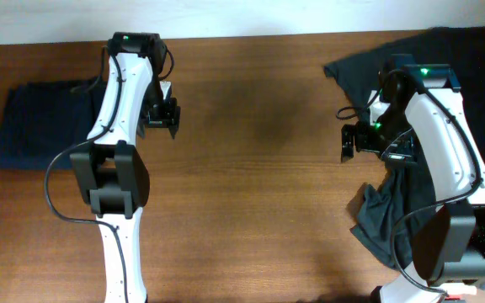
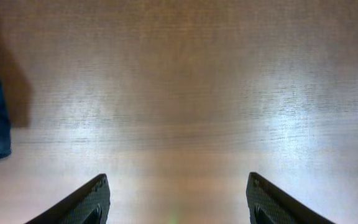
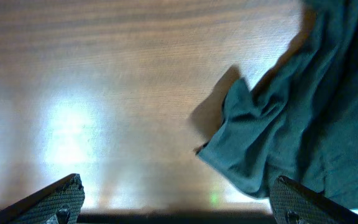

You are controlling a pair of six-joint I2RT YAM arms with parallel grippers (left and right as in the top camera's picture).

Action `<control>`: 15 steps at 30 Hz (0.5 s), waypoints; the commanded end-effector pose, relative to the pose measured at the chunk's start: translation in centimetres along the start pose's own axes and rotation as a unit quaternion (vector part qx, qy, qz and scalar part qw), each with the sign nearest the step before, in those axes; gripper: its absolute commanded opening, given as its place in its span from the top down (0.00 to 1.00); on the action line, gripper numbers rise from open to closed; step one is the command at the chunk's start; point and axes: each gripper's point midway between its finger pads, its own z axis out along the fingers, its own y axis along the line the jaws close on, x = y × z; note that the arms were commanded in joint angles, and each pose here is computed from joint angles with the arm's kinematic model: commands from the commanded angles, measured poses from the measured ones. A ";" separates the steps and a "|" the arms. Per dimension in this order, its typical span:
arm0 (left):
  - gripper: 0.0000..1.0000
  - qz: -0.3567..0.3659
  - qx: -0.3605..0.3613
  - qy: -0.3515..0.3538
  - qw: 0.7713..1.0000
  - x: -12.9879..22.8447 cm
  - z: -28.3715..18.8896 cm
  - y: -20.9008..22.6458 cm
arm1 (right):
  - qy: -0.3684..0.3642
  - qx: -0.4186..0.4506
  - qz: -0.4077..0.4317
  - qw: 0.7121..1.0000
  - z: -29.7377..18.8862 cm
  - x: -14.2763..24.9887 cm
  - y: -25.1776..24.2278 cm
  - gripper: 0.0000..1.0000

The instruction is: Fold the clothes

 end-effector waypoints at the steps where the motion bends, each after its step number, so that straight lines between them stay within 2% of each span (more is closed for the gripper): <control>1: 0.30 0.003 0.025 -0.016 1.000 0.5 -1.6 -1.6 | 0.014 -0.021 -0.013 1.000 -0.9 1.4 0.7 0.01; 4: 0.30 0.018 0.030 -0.013 0.999 2.3 -2.6 -2.9 | 0.005 -0.021 -0.015 1.000 -1.9 2.3 0.7 0.01; 6: 0.31 0.025 0.020 -0.012 0.999 4.3 -3.5 -3.0 | -0.070 -0.023 -0.024 0.997 -3.9 1.8 0.8 0.01; 8: 0.38 0.024 0.008 -0.016 1.000 6.7 -4.7 -2.4 | -0.162 -0.021 -0.035 0.986 -6.4 1.7 0.8 0.01; 10: 0.41 0.024 0.008 -0.072 0.997 7.8 -6.3 -2.0 | -0.243 -0.013 -0.041 0.969 -8.7 2.9 0.4 0.01; 12: 0.39 0.023 0.020 -0.167 0.986 8.7 -8.3 -1.9 | -0.303 -0.004 -0.043 0.952 -9.6 4.4 -0.2 0.01; 15: 0.34 0.022 0.030 -0.262 0.964 10.7 -9.9 -1.5 | -0.359 -0.009 -0.047 0.932 -9.4 6.1 -0.5 0.01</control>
